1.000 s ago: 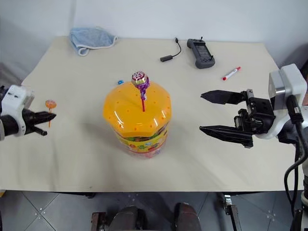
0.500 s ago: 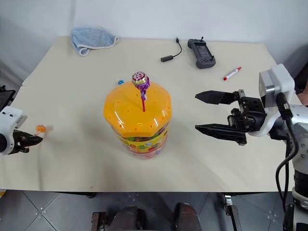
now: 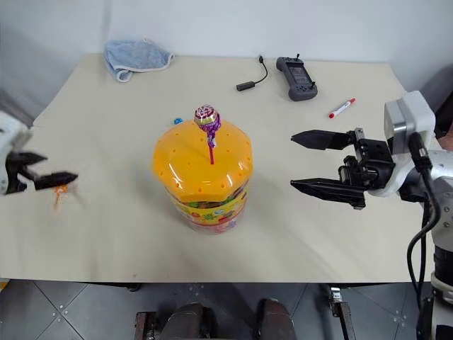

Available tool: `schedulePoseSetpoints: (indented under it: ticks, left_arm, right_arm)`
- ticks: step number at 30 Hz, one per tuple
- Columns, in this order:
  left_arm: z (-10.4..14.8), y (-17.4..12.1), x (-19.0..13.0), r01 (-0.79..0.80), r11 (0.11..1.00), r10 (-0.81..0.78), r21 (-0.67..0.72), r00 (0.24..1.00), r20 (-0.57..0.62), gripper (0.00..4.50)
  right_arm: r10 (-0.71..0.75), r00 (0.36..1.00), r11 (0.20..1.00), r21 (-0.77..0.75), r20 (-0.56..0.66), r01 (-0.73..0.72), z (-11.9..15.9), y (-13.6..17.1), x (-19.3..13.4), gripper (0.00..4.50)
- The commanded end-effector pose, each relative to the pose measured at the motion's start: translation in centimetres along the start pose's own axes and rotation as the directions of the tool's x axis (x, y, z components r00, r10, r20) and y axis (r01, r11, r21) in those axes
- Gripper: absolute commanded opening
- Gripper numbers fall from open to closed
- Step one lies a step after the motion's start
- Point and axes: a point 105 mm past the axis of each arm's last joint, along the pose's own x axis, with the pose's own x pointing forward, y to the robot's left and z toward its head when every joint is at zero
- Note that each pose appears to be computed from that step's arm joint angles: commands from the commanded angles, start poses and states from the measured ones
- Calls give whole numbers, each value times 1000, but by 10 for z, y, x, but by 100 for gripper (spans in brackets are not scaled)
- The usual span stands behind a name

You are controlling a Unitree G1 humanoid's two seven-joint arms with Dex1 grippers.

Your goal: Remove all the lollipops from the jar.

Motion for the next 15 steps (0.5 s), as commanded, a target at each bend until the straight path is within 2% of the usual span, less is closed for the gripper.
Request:
schedulePoseSetpoints:
  ticks: [1, 4, 8, 12, 14, 15]
  left_arm:
    - [44, -28, -11, 187, 973, -221, 135, 922, 318, 448]
    - [54, -35, -12, 240, 952, -301, 189, 839, 454, 448]
    - [57, -52, -13, 361, 877, -480, 316, 641, 598, 448]
    - [51, -61, -11, 438, 818, -574, 373, 569, 589, 448]
    - [49, -66, -15, 490, 768, -633, 412, 484, 604, 448]
    - [48, -67, -16, 502, 757, -644, 419, 465, 607, 448]
  right_arm:
    - [15, 1000, 998, -53, 3, -14, 21, 11, 9, 450]
    - [39, 999, 998, -50, 5, -39, 24, 18, 21, 450]
    - [85, 995, 996, -45, 50, -83, 21, 26, 53, 450]
    - [108, 989, 993, -59, 97, -102, 21, 23, 72, 450]
    - [140, 983, 989, -73, 119, -132, 22, 22, 90, 450]
    - [152, 980, 986, -84, 129, -142, 23, 20, 99, 450]
